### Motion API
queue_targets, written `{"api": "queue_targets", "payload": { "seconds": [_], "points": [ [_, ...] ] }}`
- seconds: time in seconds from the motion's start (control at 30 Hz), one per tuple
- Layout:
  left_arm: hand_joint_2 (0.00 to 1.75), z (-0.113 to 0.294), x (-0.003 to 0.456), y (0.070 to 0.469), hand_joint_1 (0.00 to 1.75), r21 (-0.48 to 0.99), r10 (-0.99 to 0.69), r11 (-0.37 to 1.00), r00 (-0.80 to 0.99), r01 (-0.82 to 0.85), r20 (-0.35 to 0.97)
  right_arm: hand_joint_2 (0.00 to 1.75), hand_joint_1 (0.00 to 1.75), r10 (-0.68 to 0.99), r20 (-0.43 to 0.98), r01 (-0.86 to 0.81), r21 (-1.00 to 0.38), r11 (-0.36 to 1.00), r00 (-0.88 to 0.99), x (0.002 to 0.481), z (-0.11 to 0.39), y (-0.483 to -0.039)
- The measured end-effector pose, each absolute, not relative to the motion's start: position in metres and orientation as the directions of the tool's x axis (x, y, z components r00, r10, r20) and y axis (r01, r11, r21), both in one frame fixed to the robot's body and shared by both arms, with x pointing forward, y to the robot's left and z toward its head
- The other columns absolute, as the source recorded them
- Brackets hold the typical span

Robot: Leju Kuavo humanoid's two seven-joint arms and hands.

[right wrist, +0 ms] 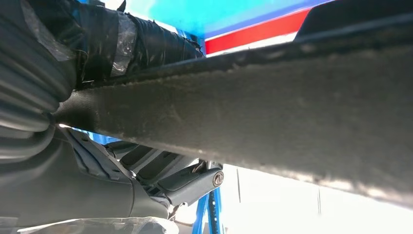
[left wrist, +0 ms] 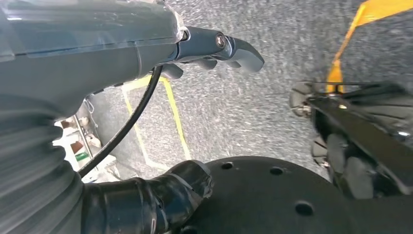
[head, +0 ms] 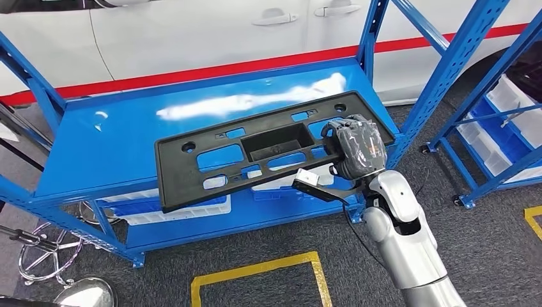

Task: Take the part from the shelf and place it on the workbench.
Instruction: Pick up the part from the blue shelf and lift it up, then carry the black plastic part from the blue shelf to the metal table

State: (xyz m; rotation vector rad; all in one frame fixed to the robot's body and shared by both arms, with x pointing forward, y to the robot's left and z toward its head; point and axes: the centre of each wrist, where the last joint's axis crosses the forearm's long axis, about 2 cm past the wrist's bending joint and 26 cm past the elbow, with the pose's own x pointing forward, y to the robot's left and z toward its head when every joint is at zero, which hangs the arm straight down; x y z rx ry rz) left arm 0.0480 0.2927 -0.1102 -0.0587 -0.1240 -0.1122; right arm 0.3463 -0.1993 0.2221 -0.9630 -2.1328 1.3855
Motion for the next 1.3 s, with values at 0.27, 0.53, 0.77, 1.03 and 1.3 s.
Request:
{"api": "queue_targets", "payload": {
  "seconds": [0.27, 0.53, 0.77, 1.03, 1.3],
  "points": [
    [1.75, -0.1098, 0.0509, 0.2934, 0.00, -0.048, -0.107, 0.992, 0.985, 0.114, 0.133, 1.75, 1.75, 0.739, -0.024, 0.325, -0.908, 0.266, -0.673, 0.3465, 0.2235, -0.1999],
    [1.75, -0.1097, 0.0507, 0.2932, 0.00, -0.050, -0.106, 0.992, 0.985, 0.113, 0.133, 1.75, 1.75, 0.741, -0.024, 0.322, -0.909, 0.263, -0.671, 0.3469, 0.2233, -0.2012],
    [1.75, -0.1101, 0.0476, 0.2937, 0.00, -0.054, -0.108, 0.992, 0.986, 0.116, 0.127, 1.75, 1.75, 0.744, -0.024, 0.329, -0.906, 0.266, -0.668, 0.3479, 0.2282, -0.2006],
    [1.75, -0.1101, 0.0476, 0.2941, 0.00, -0.054, -0.109, 0.992, 0.986, 0.117, 0.130, 1.75, 1.75, 0.744, -0.022, 0.324, -0.908, 0.264, -0.668, 0.3479, 0.2280, -0.2006],
    [1.75, -0.1096, 0.0502, 0.2960, 0.00, -0.050, -0.116, 0.991, 0.983, 0.124, 0.139, 1.75, 1.75, 0.745, -0.019, 0.324, -0.908, 0.267, -0.666, 0.3484, 0.2298, -0.2006]
  ]
}}
